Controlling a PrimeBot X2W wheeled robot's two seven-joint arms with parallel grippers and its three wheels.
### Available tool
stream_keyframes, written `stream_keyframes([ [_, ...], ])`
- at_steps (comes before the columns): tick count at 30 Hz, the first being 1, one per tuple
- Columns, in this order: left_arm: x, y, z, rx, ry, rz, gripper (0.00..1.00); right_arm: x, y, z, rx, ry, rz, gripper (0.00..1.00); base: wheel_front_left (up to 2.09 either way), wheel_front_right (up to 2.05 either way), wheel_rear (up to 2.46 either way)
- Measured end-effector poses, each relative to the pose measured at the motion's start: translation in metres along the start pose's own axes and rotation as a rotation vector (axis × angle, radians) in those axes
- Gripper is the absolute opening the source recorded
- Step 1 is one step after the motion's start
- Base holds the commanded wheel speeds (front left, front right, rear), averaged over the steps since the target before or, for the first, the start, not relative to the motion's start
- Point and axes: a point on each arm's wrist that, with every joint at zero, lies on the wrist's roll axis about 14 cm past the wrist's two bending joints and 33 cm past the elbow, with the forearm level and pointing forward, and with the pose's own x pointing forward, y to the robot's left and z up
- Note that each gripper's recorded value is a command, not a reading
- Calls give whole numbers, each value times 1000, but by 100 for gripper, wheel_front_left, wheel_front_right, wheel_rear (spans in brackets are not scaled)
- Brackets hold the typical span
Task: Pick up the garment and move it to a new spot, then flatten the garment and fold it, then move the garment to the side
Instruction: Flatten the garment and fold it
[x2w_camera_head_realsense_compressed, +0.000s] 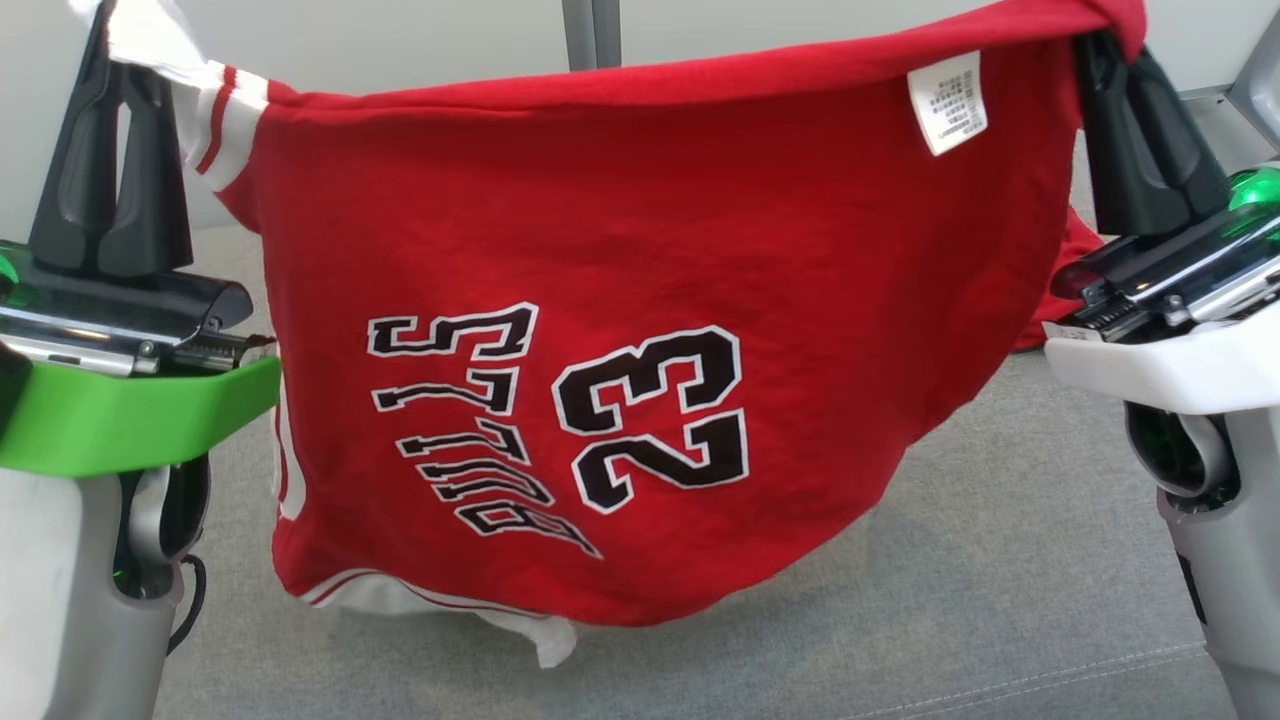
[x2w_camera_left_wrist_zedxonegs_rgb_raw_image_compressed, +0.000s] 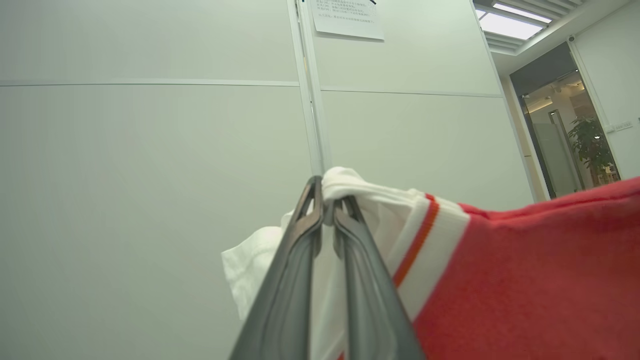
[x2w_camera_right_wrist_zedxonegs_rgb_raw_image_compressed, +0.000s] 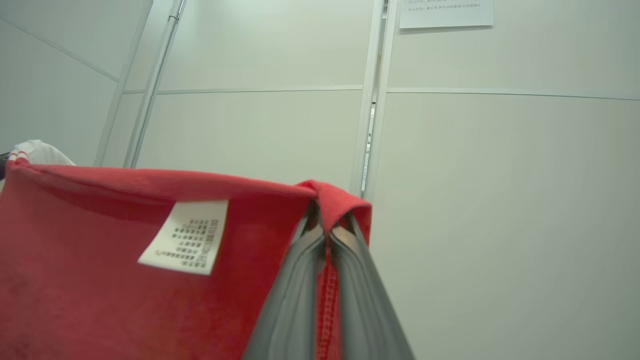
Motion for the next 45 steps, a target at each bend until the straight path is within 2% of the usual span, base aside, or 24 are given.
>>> stream_keyframes([
  [11,-4,8,57,23,-157,30,0,-1,1,47,-31,-133,0,0,0,0,0],
  [15,-5,9,62,34,-162,29,0,-6,2,45,-27,-119,-2,0,0,0,0],
  [17,-9,11,50,37,-96,38,0,-11,5,33,8,-79,-4,0,0,0,0],
  [19,-14,14,27,14,3,49,0,-14,13,10,93,-3,-5,0,0,0,0],
  [22,-25,21,-24,-37,204,79,0,-24,27,-46,195,204,8,0,0,0,0],
  [25,-44,26,-83,-38,431,84,0,-27,34,-96,200,390,51,0,0,0,0],
  [27,-48,32,-113,-15,550,79,0,-9,29,-111,154,442,76,0,0,0,0],
  [29,-31,46,-122,54,572,87,0,31,15,-103,70,390,86,0,0,0,0],
  [30,-13,55,-113,83,529,97,0,56,6,-86,23,316,83,0,0,0,0],
  [33,65,65,-28,158,202,104,0,125,-14,-1,-12,-13,18,0,0,0,0],
  [35,92,58,17,191,50,82,0,138,-17,16,-10,-90,10,0,0,0,0],
  [37,91,55,17,209,46,67,0,131,-19,-18,11,-3,2,0,0,0,0],
  [40,55,57,-47,178,253,76,0,85,-9,-112,94,283,-2,0,0,0,0],
  [42,5,55,-107,120,464,95,0,33,3,-173,147,494,-6,0,0,0,0],
  [45,-94,46,-183,-2,796,171,0,-48,24,-235,220,763,-8,0,0,0,0],
])
